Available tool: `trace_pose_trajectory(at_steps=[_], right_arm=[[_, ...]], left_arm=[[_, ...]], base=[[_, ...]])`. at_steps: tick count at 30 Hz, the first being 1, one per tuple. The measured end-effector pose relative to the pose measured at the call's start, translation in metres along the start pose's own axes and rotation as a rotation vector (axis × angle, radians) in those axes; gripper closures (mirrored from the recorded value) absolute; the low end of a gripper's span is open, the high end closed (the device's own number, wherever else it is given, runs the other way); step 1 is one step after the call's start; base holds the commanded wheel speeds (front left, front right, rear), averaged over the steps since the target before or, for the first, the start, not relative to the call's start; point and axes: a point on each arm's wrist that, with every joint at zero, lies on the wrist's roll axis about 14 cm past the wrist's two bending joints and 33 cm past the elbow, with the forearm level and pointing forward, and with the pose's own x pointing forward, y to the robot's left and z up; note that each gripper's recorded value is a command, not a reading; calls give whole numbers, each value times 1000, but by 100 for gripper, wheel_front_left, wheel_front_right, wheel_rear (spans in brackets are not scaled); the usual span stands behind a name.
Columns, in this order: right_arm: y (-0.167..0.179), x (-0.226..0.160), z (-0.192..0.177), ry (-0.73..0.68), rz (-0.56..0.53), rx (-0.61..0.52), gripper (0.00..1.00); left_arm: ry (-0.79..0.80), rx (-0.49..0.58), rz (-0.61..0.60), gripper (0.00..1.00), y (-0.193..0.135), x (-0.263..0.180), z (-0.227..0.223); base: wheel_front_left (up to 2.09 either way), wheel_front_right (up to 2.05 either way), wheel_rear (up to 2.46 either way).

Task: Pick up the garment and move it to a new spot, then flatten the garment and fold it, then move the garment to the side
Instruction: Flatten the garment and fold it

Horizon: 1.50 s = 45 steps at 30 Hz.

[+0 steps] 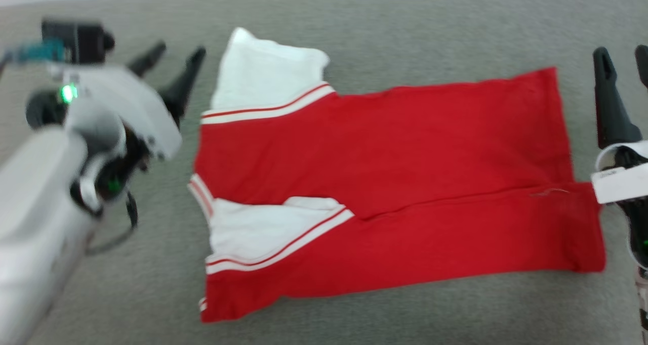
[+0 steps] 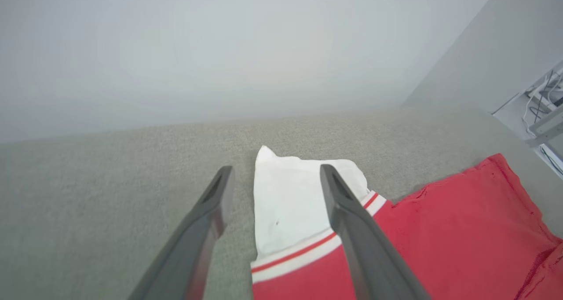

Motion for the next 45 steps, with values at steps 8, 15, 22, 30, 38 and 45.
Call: trace_pose_trajectory(at_steps=[8, 15, 22, 30, 38, 45], right_arm=[[-38, -25, -2, -2, -116, -8, 0], [-59, -47, -6, 26, -183, -14, 0], [-72, -60, -14, 63, -223, -7, 0], [-70, -51, -22, 101, -186, -28, 0], [-52, -16, -49, 355, -48, -103, 0], [-41, 7, -100, 796, 43, -123, 0]], left_arm=[[185, 160, -5, 0, -8, 74, -7], [438, 170, 65, 0, 8, 103, -43], [686, 126, 105, 0, 14, 104, -88], [742, 39, 80, 100, 13, 114, -98], [700, 19, 41, 100, 7, 120, -98], [675, 6, 14, 100, 4, 123, -98]], base=[[0, 0, 0], [0, 0, 0], [0, 0, 0], [0, 0, 0], [0, 0, 0], [0, 0, 0]])
